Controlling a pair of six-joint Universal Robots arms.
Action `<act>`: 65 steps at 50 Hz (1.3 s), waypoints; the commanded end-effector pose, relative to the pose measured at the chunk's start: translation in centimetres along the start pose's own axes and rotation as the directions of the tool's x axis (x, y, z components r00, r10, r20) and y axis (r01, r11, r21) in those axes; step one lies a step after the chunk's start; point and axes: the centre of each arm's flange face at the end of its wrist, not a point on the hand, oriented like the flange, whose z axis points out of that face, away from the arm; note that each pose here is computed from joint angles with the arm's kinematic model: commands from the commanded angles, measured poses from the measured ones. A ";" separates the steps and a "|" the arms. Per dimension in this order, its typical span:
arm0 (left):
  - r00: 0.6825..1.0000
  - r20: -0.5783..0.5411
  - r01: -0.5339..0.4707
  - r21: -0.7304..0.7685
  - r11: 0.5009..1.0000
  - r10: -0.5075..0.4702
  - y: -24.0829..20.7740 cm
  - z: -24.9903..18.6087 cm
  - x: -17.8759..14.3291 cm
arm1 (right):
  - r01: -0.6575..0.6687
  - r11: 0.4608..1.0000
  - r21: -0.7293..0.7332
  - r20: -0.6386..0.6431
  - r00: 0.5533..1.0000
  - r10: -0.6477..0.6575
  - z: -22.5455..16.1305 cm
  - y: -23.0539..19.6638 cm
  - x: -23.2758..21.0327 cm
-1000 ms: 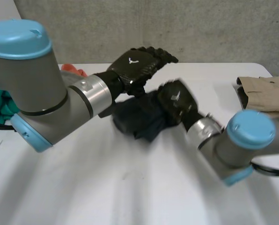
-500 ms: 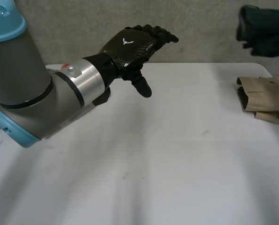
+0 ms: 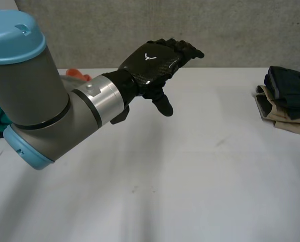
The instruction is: Fold the laundry.
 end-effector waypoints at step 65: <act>0.746 0.459 -0.295 -0.422 0.857 0.483 22.3 -6.5 -30.8 | 0.185 0.969 -0.166 0.406 0.908 -0.104 -8.3 -18.8 -32.7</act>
